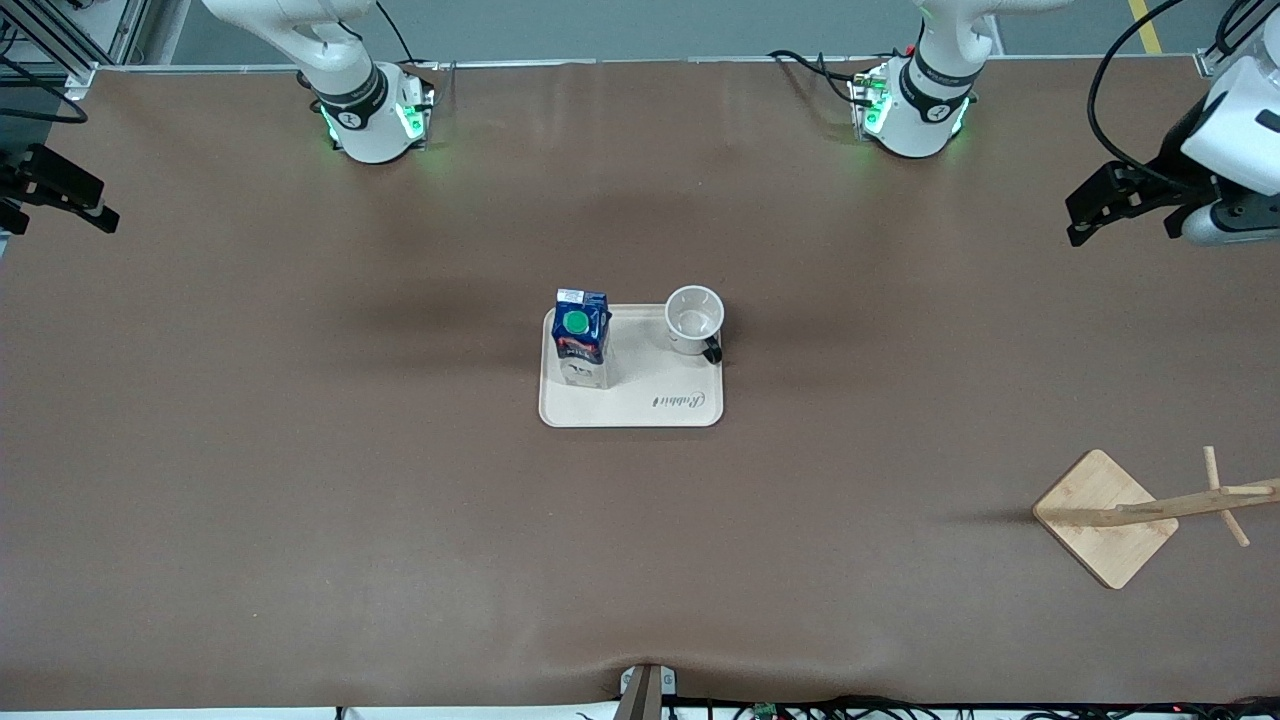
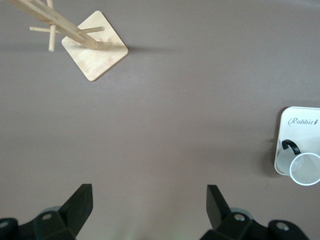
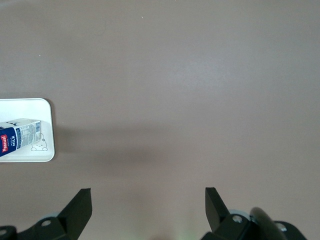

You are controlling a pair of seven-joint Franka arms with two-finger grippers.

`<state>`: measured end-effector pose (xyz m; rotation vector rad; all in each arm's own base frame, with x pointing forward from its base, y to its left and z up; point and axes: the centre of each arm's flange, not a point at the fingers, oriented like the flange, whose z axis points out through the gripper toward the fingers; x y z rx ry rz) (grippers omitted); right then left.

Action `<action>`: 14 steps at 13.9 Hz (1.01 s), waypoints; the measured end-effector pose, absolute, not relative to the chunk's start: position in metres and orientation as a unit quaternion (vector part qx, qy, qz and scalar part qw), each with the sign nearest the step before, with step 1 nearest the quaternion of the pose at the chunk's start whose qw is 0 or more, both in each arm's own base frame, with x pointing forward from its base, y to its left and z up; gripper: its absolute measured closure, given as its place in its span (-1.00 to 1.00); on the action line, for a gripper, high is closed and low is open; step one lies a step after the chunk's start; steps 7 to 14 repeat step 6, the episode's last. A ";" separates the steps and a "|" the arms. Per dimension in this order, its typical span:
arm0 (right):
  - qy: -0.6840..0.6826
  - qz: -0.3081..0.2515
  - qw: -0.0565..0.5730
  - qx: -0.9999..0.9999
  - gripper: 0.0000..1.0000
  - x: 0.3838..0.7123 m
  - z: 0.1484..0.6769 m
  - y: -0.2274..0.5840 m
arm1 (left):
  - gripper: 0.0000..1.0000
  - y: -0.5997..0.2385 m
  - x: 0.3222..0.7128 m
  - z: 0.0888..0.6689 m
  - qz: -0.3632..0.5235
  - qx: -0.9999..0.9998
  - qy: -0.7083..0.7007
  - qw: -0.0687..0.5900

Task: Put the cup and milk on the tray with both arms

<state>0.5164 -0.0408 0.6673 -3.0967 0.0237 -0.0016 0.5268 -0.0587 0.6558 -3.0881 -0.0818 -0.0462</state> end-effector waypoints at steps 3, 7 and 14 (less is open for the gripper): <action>0.008 0.000 0.022 -1.000 -1.00 0.516 0.667 -0.041 | -1.00 -0.045 0.528 0.655 -0.013 -1.000 -0.019 0.020; 0.008 0.000 0.022 -1.000 -1.00 0.516 0.667 -0.041 | -1.00 -0.049 0.528 0.655 -0.013 -1.000 -0.015 0.021; 0.008 0.000 0.022 -1.000 -1.00 0.516 0.667 -0.041 | -1.00 -0.049 0.528 0.655 -0.013 -1.000 -0.015 0.021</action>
